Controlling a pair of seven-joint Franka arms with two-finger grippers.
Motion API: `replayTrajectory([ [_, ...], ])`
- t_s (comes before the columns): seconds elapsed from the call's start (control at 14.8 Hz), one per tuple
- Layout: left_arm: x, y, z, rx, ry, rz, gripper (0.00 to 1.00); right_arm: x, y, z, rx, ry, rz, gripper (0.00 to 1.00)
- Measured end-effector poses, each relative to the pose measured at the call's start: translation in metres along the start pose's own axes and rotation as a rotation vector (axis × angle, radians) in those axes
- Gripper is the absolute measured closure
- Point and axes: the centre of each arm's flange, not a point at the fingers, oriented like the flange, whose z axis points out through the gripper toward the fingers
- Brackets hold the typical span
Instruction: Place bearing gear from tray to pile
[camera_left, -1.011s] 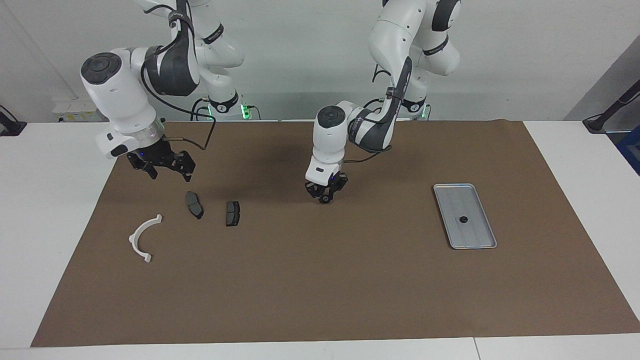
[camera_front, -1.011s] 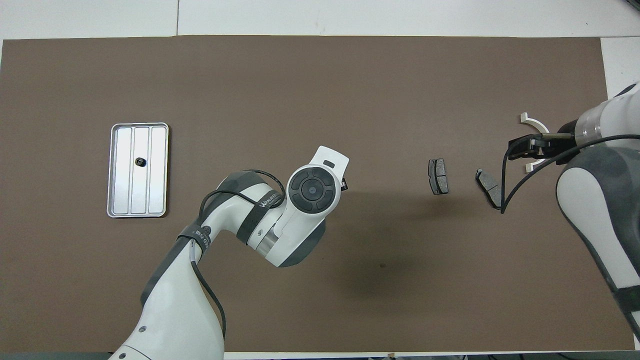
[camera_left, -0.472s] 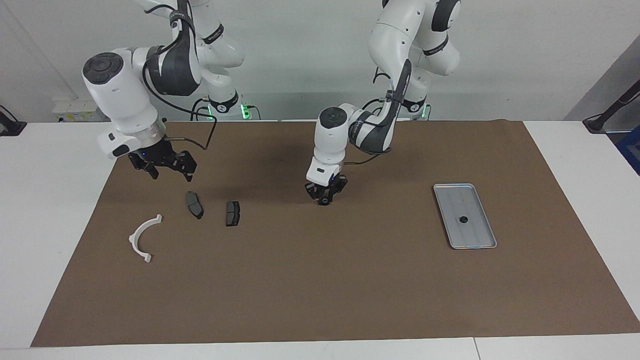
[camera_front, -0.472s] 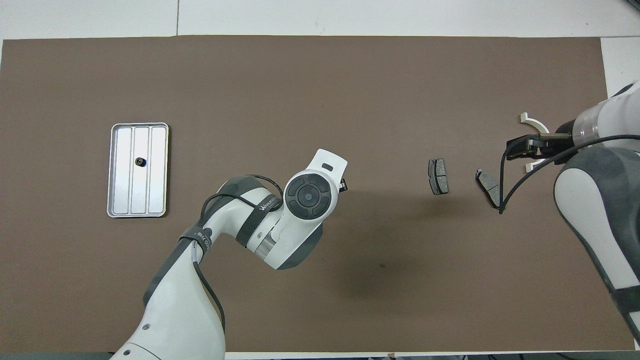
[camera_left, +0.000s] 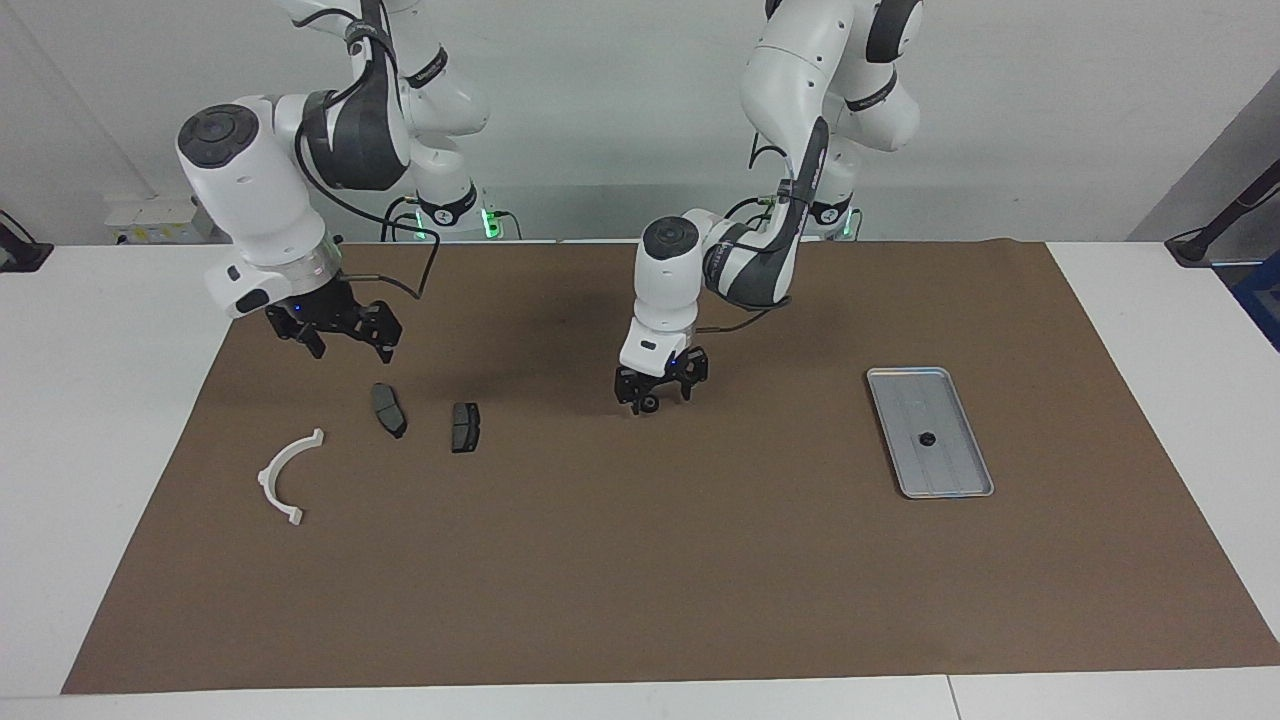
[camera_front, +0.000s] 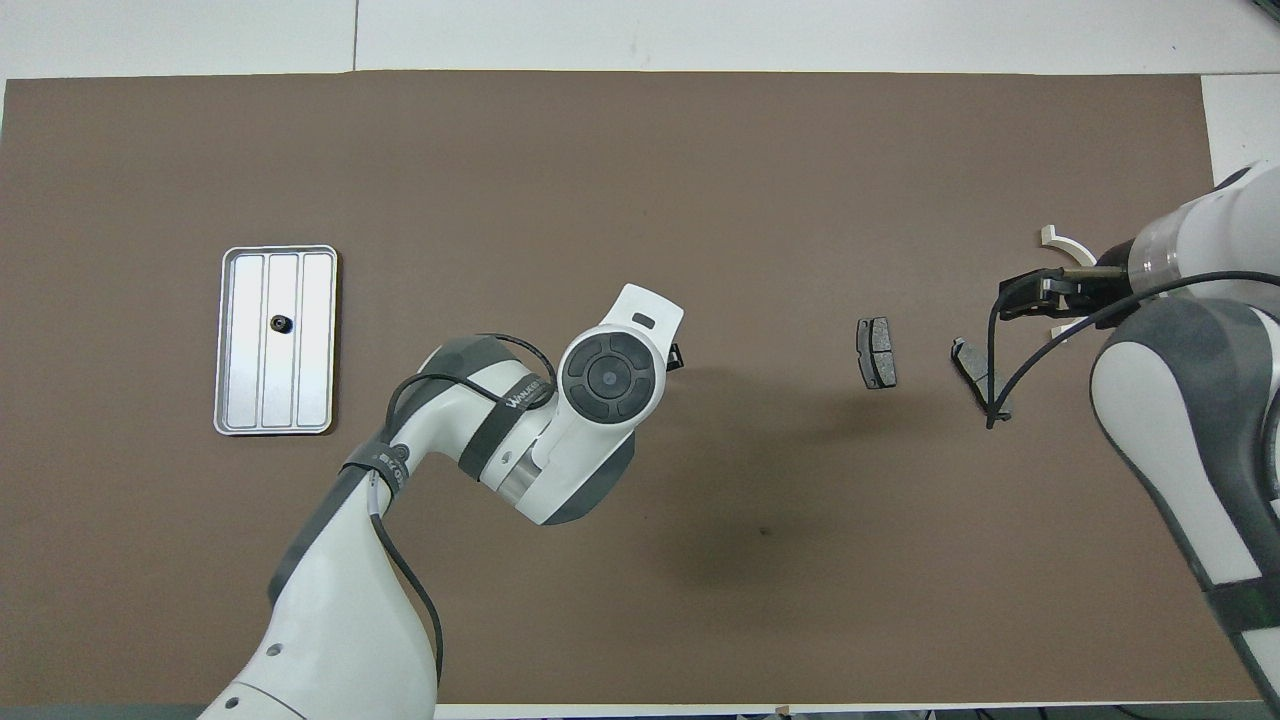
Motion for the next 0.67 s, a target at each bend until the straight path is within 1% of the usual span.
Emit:
replayTrajectory([
  [0.13, 0.05, -0.046, -0.047, 0.029, -0.009, 0.056, 0.0, -0.008, -0.04, -0.001, 0.004, 0.009, 0.048, 0.0],
  [0.27, 0.104, -0.124, -0.101, 0.045, -0.028, 0.107, 0.0, -0.021, -0.086, -0.001, 0.008, 0.014, 0.101, 0.0],
  [0.4, 0.146, -0.205, -0.134, 0.027, -0.035, 0.152, 0.0, -0.033, -0.133, 0.005, 0.022, 0.028, 0.159, 0.0],
  [0.54, 0.176, -0.272, -0.138, 0.014, -0.041, 0.196, 0.0, -0.045, -0.181, 0.019, 0.033, 0.03, 0.216, 0.0],
  [0.67, 0.191, -0.326, -0.125, 0.003, -0.063, 0.243, 0.0, -0.051, -0.225, 0.035, 0.041, 0.023, 0.269, 0.0],
])
